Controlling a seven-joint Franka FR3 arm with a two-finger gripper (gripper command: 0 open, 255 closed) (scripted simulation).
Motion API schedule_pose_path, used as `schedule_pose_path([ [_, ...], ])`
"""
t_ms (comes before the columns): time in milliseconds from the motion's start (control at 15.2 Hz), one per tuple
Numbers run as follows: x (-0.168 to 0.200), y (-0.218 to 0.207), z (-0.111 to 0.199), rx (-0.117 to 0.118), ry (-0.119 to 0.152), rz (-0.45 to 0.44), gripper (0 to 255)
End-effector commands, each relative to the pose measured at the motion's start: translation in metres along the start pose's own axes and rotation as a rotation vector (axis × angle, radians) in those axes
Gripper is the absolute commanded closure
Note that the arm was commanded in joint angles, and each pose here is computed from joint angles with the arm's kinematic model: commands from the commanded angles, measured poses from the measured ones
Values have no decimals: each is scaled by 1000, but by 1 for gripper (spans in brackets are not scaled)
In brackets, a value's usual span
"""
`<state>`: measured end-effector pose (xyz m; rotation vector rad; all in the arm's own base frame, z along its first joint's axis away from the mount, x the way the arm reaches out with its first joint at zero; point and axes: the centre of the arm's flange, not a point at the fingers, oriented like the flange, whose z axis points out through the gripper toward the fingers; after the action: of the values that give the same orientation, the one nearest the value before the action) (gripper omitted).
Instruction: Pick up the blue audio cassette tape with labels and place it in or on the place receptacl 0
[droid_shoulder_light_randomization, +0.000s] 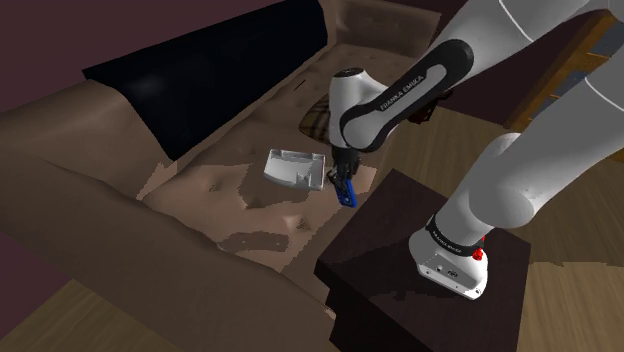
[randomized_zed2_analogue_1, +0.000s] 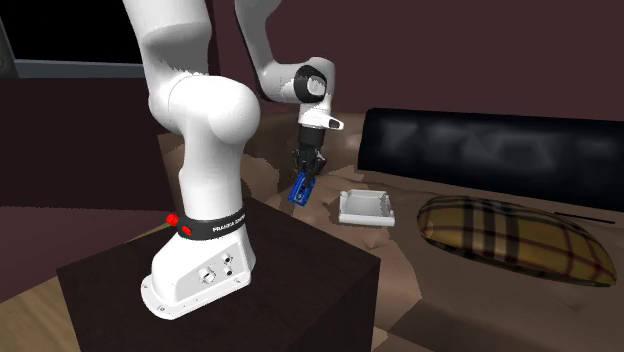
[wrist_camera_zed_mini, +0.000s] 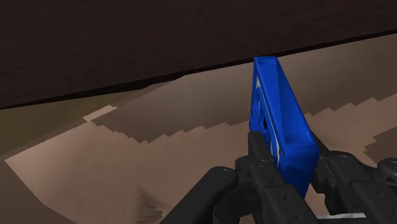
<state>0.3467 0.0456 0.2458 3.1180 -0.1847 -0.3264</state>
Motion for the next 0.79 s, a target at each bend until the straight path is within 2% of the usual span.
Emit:
schedule_pose_path([
  [0, -3, -1, -10, 0, -1, 0, 255],
  [132, -4, -1, -16, 0, -1, 0, 255],
  [726, 111, 17, -40, 0, -1, 0, 255],
])
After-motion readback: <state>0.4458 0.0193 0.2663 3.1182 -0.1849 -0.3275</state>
